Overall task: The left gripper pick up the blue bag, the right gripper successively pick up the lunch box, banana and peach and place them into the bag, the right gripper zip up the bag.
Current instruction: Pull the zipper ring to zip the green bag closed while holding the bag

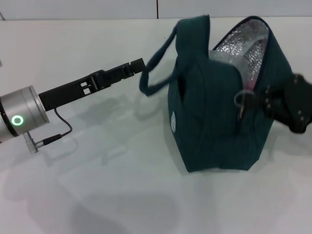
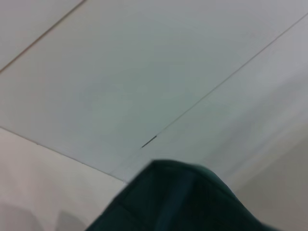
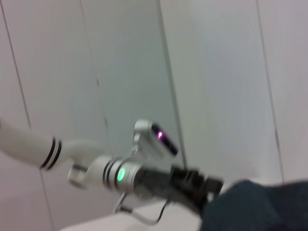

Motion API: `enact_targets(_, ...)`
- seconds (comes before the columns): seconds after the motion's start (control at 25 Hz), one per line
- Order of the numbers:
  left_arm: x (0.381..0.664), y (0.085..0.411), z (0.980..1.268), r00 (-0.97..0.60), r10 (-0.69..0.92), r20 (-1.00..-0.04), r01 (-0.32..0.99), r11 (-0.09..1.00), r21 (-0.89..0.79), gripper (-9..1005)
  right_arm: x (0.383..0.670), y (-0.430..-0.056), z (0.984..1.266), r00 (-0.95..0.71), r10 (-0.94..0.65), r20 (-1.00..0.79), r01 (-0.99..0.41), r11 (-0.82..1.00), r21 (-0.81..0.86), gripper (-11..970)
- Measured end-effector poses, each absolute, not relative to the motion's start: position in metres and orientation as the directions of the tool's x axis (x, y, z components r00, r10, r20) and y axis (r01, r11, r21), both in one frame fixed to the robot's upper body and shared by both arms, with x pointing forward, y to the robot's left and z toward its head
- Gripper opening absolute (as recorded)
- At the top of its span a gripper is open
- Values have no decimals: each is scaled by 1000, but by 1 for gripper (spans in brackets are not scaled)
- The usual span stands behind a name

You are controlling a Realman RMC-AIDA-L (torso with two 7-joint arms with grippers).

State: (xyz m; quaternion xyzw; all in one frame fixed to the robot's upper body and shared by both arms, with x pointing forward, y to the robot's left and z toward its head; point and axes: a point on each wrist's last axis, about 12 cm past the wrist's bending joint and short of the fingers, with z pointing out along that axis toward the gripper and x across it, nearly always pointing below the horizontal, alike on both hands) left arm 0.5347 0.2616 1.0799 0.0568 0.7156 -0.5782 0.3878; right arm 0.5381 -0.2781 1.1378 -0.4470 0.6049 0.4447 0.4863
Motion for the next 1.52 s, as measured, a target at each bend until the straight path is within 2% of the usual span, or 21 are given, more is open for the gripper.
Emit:
enact_targets(0.48,528,265,1078,-698,-371,-613,527,315,-790,880,550,-286,1156,-106,-99,-989,-963,259,77,6)
enact_targets(0.88,521,269,1076,-707,-360,-609,529,302,-793,879,572,-290,1187,-43,-60,-997,-955,297,23,6)
enact_targets(1.2,508,267,1083,-699,-282,-658,619,223,-753,878,577,-258,1189,-40,-82,-996,-984,178,25,6)
enact_targets(1.52,502,256,1074,-717,-202,-668,630,223,-744,878,583,-224,1184,-71,-109,-991,-994,91,61,6)
